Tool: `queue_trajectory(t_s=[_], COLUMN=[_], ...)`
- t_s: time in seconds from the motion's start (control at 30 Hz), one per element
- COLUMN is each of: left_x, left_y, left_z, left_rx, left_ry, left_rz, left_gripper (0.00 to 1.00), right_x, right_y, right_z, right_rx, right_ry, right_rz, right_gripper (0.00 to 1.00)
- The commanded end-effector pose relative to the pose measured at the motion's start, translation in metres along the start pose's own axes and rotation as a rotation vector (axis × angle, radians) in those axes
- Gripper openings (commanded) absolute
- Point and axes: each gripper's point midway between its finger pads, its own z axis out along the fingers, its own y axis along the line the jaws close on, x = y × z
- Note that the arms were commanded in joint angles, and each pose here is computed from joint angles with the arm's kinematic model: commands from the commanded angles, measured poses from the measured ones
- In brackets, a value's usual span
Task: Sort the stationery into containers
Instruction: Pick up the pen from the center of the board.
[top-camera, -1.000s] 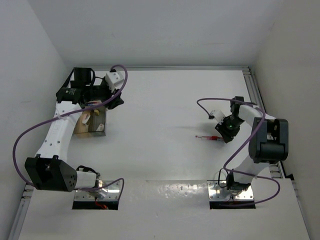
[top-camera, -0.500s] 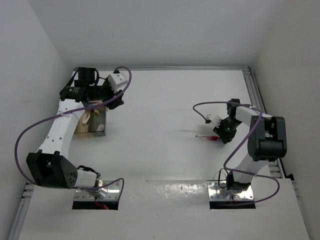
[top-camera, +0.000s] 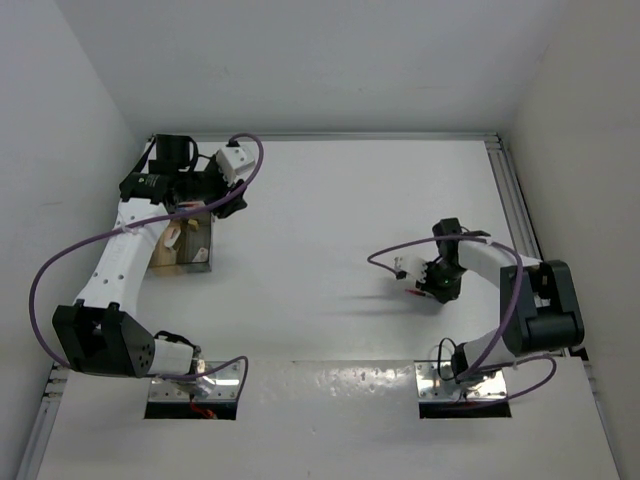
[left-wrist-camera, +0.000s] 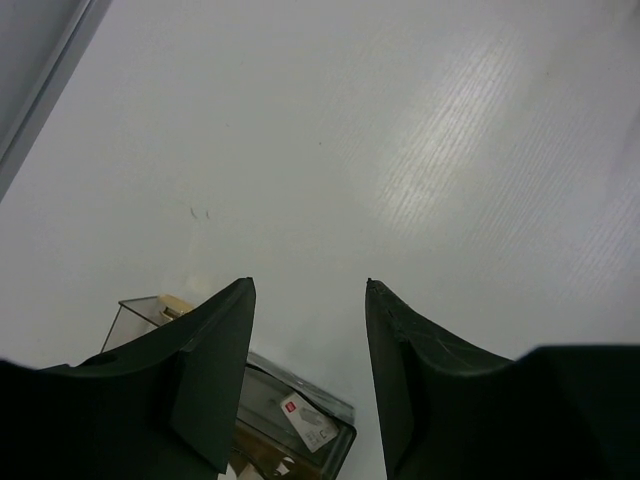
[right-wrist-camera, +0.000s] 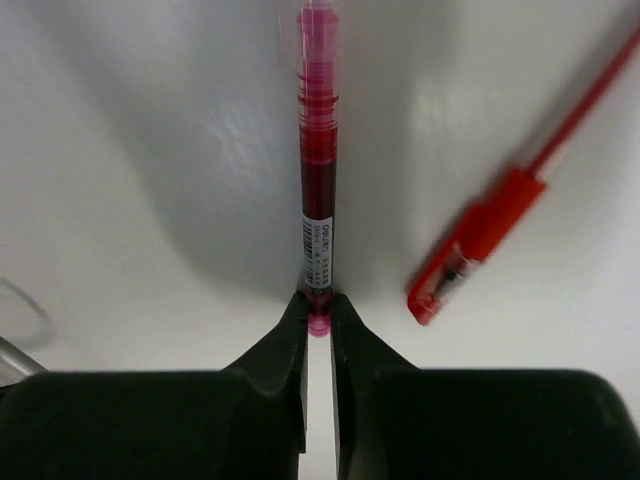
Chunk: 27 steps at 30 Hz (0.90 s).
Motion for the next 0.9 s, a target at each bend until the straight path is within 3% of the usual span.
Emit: queue_trajectory(t_s=[0.0, 0.13, 0.33, 0.47, 0.53, 0.57, 0.7, 0.87], left_x=[-0.012, -0.014, -0.028, -0.044, -0.055, -0.074, -0.097, -0.119], left_y=[-0.004, -0.007, -0.011, -0.028, -0.038, -0.048, -0.060, -0.072], left_z=[-0.006, -0.012, -0.022, -0.029, -0.030, -0.035, -0.032, -0.015], left_rx=[0.004, -0.013, -0.012, 0.085, 0.139, 0.188, 0.225, 0.302], left_ry=[-0.043, -0.073, -0.237, -0.397, -0.474, -0.546, -0.616, -0.654], left_rz=[0.004, -0.023, -0.153, -0.324, -0.307, -0.412, -0.414, -0.526], left_gripper=[0.54, 0.52, 0.49, 0.49, 0.49, 0.49, 0.49, 0.49], right_x=[-0.013, -0.038, -0.129, -0.196, -0.227, -0.262, -0.307, -0.346], right_y=[0.019, 0.017, -0.015, -0.023, -0.033, -0.030, -0.031, -0.022], right_z=[0.008, -0.003, -0.061, -0.105, -0.128, -0.154, -0.195, -0.227], right_rx=[-0.038, -0.005, 0.016, -0.071, -0.089, -0.176, -0.326, -0.468], right_ry=[-0.031, -0.070, -0.332, -0.582, -0.681, -0.798, -0.968, -1.089], right_rz=[-0.080, -0.116, 0.072, 0.239, 0.296, 0.343, 0.469, 0.512], right_gripper=[0.06, 0.01, 0.00, 0.00, 0.00, 0.00, 0.00, 0.00])
